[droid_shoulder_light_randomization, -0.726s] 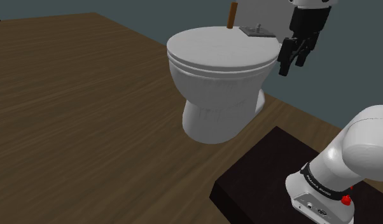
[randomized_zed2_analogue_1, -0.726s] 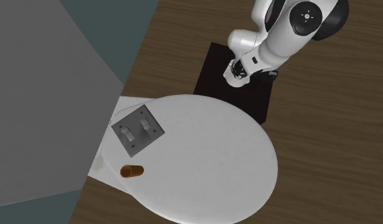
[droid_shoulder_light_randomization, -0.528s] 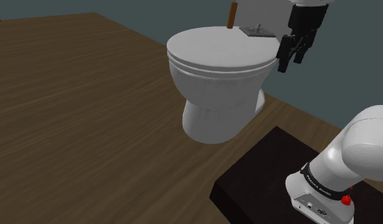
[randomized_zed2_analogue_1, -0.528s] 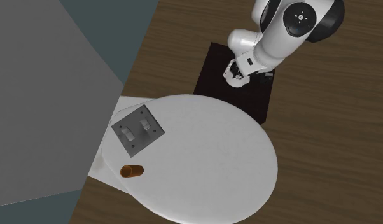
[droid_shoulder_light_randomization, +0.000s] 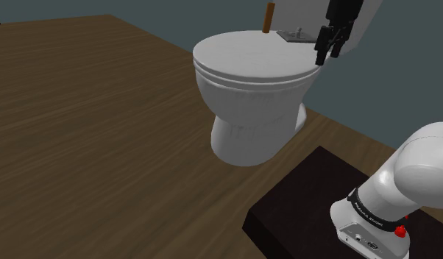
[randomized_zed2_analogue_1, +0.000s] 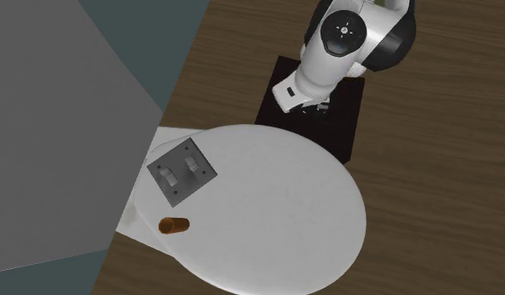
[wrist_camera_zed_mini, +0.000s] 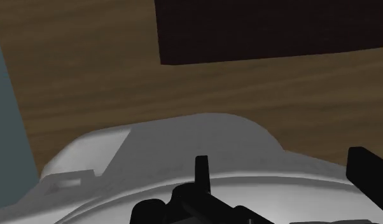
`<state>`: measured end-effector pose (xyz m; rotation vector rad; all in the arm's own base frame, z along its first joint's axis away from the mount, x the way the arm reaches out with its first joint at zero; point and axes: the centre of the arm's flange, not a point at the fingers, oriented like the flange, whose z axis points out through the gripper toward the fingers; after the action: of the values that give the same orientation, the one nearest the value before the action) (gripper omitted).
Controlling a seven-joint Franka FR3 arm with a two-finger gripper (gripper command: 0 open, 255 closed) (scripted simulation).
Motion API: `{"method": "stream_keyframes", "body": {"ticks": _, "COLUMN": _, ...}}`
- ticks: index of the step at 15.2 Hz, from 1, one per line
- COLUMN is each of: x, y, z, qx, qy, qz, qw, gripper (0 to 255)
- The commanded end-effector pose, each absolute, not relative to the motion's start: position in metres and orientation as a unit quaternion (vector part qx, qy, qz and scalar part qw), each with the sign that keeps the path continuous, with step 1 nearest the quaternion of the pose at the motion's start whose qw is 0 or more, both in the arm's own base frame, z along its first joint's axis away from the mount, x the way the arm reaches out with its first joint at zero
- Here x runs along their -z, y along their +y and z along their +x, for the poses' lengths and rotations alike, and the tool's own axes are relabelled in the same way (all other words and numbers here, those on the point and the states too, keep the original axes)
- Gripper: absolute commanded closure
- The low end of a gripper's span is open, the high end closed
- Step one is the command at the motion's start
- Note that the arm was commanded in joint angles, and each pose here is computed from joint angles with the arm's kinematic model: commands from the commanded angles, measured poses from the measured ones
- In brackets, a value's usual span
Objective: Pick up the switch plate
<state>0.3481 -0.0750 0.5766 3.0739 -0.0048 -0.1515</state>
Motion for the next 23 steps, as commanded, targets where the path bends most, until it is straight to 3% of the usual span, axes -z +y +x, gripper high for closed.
{"method": "stream_keyframes", "body": {"ticks": 1, "x": -0.577, "y": -0.095, "z": 0.364, "qx": 0.045, "qy": 0.006, "qz": 0.998, "qw": 0.032, "gripper": 0}}
{"method": "stream_keyframes", "body": {"ticks": 23, "x": -0.609, "y": -0.296, "z": 0.56, "qx": 0.0, "qy": 0.083, "qz": 0.996, "qw": 0.025, "gripper": 0}}
